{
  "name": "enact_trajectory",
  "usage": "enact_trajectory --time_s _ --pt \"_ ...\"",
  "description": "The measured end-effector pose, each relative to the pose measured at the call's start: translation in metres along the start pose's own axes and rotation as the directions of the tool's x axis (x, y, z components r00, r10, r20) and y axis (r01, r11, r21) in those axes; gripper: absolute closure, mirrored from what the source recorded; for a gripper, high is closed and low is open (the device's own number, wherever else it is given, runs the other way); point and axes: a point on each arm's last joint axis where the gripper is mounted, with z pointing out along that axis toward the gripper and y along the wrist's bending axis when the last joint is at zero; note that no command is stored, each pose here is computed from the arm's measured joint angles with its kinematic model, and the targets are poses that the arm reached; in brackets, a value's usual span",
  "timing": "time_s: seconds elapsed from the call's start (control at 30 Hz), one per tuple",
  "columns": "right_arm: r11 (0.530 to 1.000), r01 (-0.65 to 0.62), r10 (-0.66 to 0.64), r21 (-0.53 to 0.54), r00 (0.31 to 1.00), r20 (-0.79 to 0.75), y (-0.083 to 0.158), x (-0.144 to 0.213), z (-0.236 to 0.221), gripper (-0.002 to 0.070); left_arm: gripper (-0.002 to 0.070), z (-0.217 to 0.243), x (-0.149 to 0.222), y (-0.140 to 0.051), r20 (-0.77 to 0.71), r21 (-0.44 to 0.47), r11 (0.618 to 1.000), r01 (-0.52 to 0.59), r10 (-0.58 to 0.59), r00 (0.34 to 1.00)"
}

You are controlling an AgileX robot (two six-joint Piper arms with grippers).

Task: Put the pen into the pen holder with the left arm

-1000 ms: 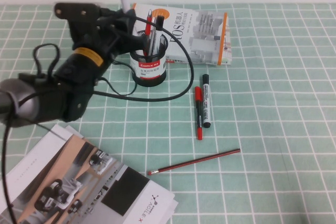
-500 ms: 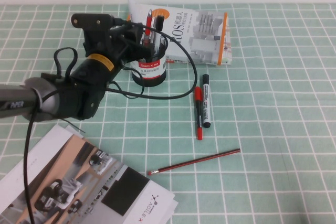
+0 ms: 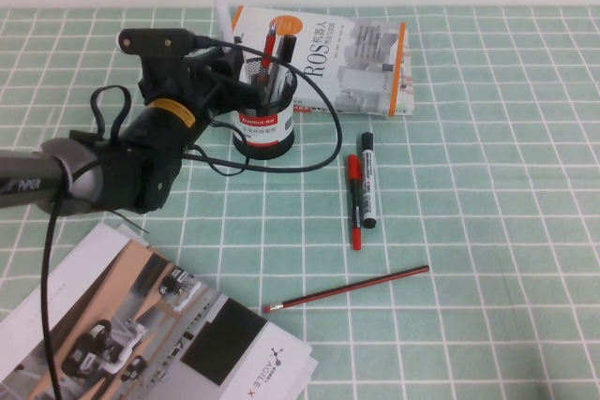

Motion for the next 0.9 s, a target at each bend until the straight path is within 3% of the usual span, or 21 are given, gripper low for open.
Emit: enact_trajectory --time_s 0.1,0.3,0.53,0.63,0.8,0.9 --pt "1.0 0.0 0.0 0.0 1.0 0.0 0.0 0.0 0.0 0.0696 0.0527 0.0 0.001 -0.001 -0.009 0.009 1.0 -0.016 0.016 1.0" --pt "1.0 0.0 0.0 0.0 1.0 0.0 0.0 0.0 0.0 0.0696 0.0305 0.0 0.0 -0.001 -0.012 0.011 1.0 -0.02 0.02 1.0" --pt "1.0 0.0 0.0 0.0 1.0 0.0 0.0 0.0 0.0 0.0696 0.0259 -0.015 -0.027 -0.006 -0.053 -0.002 1.0 -0.025 0.025 0.998" --pt "1.0 0.0 0.0 0.0 1.0 0.0 0.0 0.0 0.0 0.0696 0.0309 -0.037 -0.049 -0.01 -0.027 0.002 1.0 -0.028 0.028 0.999" --pt "1.0 0.0 0.0 0.0 1.0 0.0 0.0 0.0 0.0 0.0696 0.0571 -0.088 -0.077 -0.018 0.022 0.023 0.998 -0.063 0.063 0.998" --pt "1.0 0.0 0.0 0.0 1.0 0.0 0.0 0.0 0.0 0.0696 0.0647 -0.124 -0.088 -0.023 0.041 0.04 0.994 -0.097 0.096 0.995"
